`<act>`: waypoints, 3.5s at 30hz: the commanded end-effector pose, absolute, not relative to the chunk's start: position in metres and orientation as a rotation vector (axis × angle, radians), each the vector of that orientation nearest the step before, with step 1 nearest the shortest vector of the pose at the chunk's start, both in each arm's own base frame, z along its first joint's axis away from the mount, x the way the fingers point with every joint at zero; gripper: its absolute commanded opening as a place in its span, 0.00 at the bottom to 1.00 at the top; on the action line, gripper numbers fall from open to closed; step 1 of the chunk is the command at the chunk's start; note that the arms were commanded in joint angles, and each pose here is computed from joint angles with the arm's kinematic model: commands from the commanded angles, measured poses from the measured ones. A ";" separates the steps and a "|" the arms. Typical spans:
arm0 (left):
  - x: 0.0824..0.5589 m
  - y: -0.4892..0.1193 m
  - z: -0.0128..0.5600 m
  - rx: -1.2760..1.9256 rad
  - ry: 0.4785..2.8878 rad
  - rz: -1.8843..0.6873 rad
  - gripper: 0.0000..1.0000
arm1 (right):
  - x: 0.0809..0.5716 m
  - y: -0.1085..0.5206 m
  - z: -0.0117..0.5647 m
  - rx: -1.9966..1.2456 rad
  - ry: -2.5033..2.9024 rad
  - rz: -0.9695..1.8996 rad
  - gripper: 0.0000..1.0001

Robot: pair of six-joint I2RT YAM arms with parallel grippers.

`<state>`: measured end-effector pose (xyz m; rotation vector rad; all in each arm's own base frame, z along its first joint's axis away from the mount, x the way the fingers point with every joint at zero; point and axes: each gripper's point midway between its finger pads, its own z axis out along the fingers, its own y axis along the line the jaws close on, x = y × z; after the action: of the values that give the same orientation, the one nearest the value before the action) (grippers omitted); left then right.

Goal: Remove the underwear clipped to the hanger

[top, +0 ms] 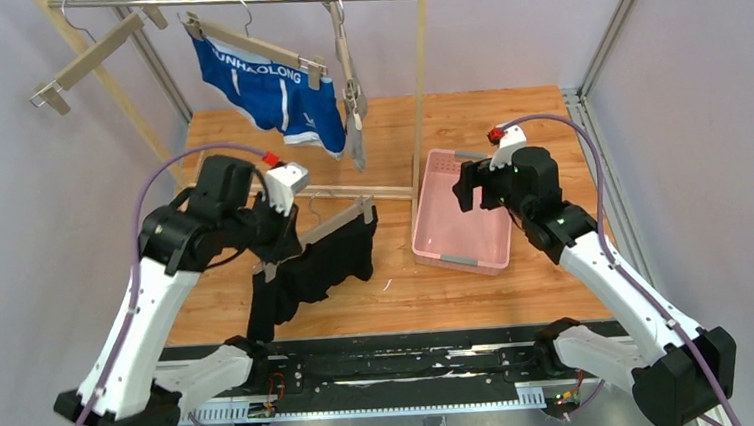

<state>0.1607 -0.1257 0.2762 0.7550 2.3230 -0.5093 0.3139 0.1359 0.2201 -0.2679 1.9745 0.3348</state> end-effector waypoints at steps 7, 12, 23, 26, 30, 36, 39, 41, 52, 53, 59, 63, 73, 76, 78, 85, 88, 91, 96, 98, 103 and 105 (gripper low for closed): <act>0.172 -0.173 0.340 1.135 1.954 -0.664 0.00 | 0.276 0.198 0.252 -0.659 1.863 0.699 0.87; 0.156 -0.182 0.333 1.285 1.846 -0.746 0.00 | 0.246 0.221 0.284 -0.825 1.711 0.892 0.87; 0.160 -0.182 0.299 1.300 1.881 -0.737 0.00 | 0.220 0.249 0.337 -0.975 1.478 1.133 0.87; 0.158 -0.183 0.300 1.308 1.857 -0.753 0.00 | 0.216 0.254 0.331 -1.005 1.471 1.203 0.86; 0.154 -0.184 0.304 1.313 1.830 -0.766 0.00 | 0.213 0.259 0.328 -1.030 1.433 1.257 0.87; 0.151 -0.184 0.306 1.310 1.817 -0.769 0.00 | 0.215 0.264 0.325 -1.048 1.427 1.314 0.87; 0.150 -0.185 0.310 1.303 1.799 -0.775 0.00 | 0.211 0.267 0.321 -1.061 1.436 1.367 0.86; 0.150 -0.185 0.312 1.293 1.791 -0.772 0.00 | 0.210 0.267 0.315 -1.059 1.446 1.383 0.87; 0.159 -0.185 0.309 1.249 1.834 -0.754 0.00 | 0.205 0.269 0.300 -1.049 1.476 1.409 0.87; 0.160 -0.185 0.309 1.246 1.838 -0.753 0.00 | 0.205 0.269 0.299 -1.048 1.477 1.408 0.87; 0.162 -0.185 0.308 1.238 1.849 -0.753 0.00 | 0.205 0.272 0.296 -1.044 1.484 1.405 0.87; 0.161 -0.185 0.308 1.235 1.849 -0.753 0.00 | 0.204 0.274 0.294 -1.047 1.487 1.409 0.82; 0.159 -0.185 0.309 1.229 1.850 -0.763 0.00 | 0.207 0.281 0.296 -1.054 1.489 1.432 0.46; 0.160 -0.186 0.308 1.226 1.853 -0.766 0.00 | 0.207 0.285 0.297 -1.064 1.488 1.442 0.03; 0.160 -0.186 0.308 1.225 1.856 -0.765 0.00 | 0.207 0.287 0.296 -1.067 1.490 1.445 0.01; 0.160 -0.184 0.311 1.216 1.848 -0.753 0.00 | 0.212 0.285 0.305 -1.035 1.482 1.381 0.71; 0.159 -0.183 0.317 1.203 1.837 -0.746 0.00 | 0.216 0.278 0.318 -0.987 1.469 1.297 0.74; 0.161 -0.181 0.327 1.164 1.820 -0.726 0.00 | 0.221 0.266 0.333 -0.892 1.454 1.184 0.74; 0.167 -0.185 0.354 1.041 1.755 -0.741 0.00 | 0.233 0.229 0.344 -0.617 1.440 0.969 0.75; 0.172 -0.187 0.369 0.968 1.716 -0.745 0.00 | 0.234 0.215 0.343 -0.522 1.430 0.923 0.76; 0.180 -0.191 0.393 0.830 1.598 -0.772 0.00 | 0.222 0.225 0.328 -0.523 1.446 1.044 0.74; 0.181 -0.193 0.398 0.805 1.563 -0.793 0.00 | 0.218 0.235 0.322 -0.547 1.444 1.112 0.72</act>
<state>0.1727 -0.1837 0.3603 0.9169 1.7212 -0.7427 0.2173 0.2210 0.3349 -0.5785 1.4154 1.0066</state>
